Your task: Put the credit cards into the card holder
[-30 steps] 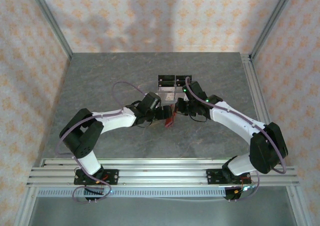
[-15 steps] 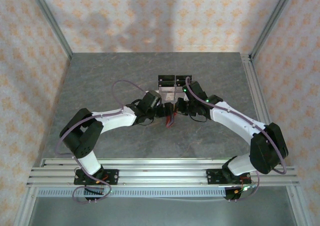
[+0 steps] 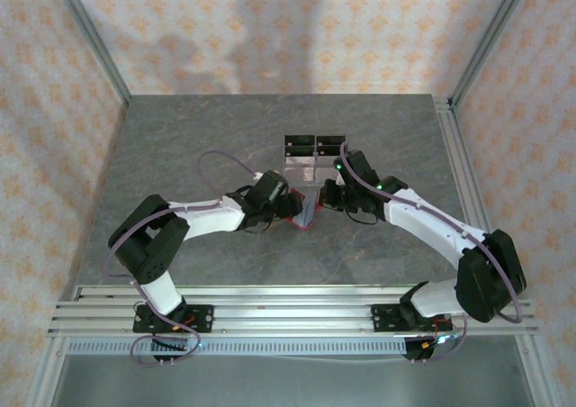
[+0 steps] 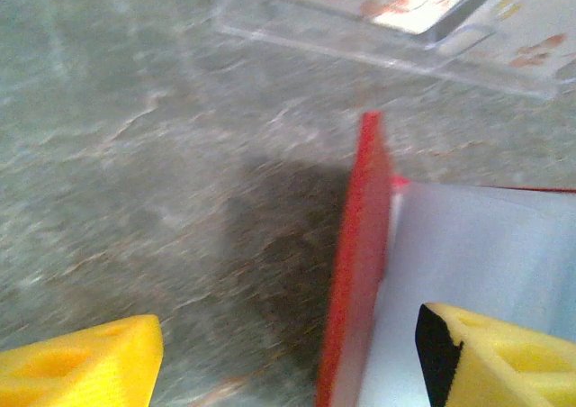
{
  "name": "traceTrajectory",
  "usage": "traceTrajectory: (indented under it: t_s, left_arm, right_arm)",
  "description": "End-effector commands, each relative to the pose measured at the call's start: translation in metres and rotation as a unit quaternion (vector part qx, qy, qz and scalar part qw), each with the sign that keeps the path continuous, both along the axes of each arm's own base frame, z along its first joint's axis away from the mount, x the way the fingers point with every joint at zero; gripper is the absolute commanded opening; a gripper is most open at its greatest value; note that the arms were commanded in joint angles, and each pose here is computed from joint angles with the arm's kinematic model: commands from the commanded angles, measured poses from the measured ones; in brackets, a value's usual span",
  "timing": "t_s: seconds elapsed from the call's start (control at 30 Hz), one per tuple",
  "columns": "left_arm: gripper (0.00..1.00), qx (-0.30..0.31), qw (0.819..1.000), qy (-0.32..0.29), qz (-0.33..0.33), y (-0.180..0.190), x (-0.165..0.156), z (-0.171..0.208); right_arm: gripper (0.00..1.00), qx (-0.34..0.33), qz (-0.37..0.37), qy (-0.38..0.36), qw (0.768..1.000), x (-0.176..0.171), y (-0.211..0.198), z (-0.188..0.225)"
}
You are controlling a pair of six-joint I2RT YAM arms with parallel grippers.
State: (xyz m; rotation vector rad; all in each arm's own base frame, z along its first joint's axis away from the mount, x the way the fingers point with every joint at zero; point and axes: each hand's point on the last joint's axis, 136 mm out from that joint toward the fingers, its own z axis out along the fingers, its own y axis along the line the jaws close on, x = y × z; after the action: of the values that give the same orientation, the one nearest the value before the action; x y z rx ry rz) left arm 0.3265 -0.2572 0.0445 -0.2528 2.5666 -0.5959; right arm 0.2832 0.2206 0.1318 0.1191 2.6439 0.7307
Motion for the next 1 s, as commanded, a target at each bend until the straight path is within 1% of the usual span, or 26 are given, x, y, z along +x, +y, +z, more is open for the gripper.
traceTrajectory:
  t_s: [0.0,0.13,0.23,0.37,0.57,0.77,0.97]
  left_arm:
    - [0.74,0.018,1.000,-0.008,0.022,0.018,-0.002,0.005]
    - [0.75,0.022,0.999,-0.008,0.022,0.021,-0.005,0.004]
    - [0.78,0.016,1.000,-0.013,0.021,0.021,-0.007,0.006]
    - [0.85,0.010,1.000,-0.023,0.016,0.020,-0.006,0.015]
    - [0.87,0.013,0.999,-0.027,0.015,0.019,-0.003,0.021]
    - [0.85,0.025,0.999,-0.017,0.013,0.018,0.000,0.012]
    - [0.74,0.026,1.000,-0.011,0.006,0.014,0.002,0.006]
  right_arm:
    - [0.00,-0.020,-0.022,0.002,1.000,-0.002,-0.016,-0.015]
    - [0.00,-0.037,-0.033,0.019,0.999,-0.007,-0.029,-0.037]
    - [0.00,-0.048,-0.041,0.030,0.998,-0.011,-0.037,-0.052]
    - [0.00,-0.065,-0.049,0.043,0.996,-0.013,-0.046,-0.071]
    - [0.00,-0.079,-0.052,0.059,0.994,-0.014,-0.050,-0.092]
    - [0.00,-0.085,-0.052,0.062,0.993,-0.013,-0.051,-0.098]
    - [0.00,-0.091,-0.052,0.063,0.992,-0.013,-0.053,-0.099]
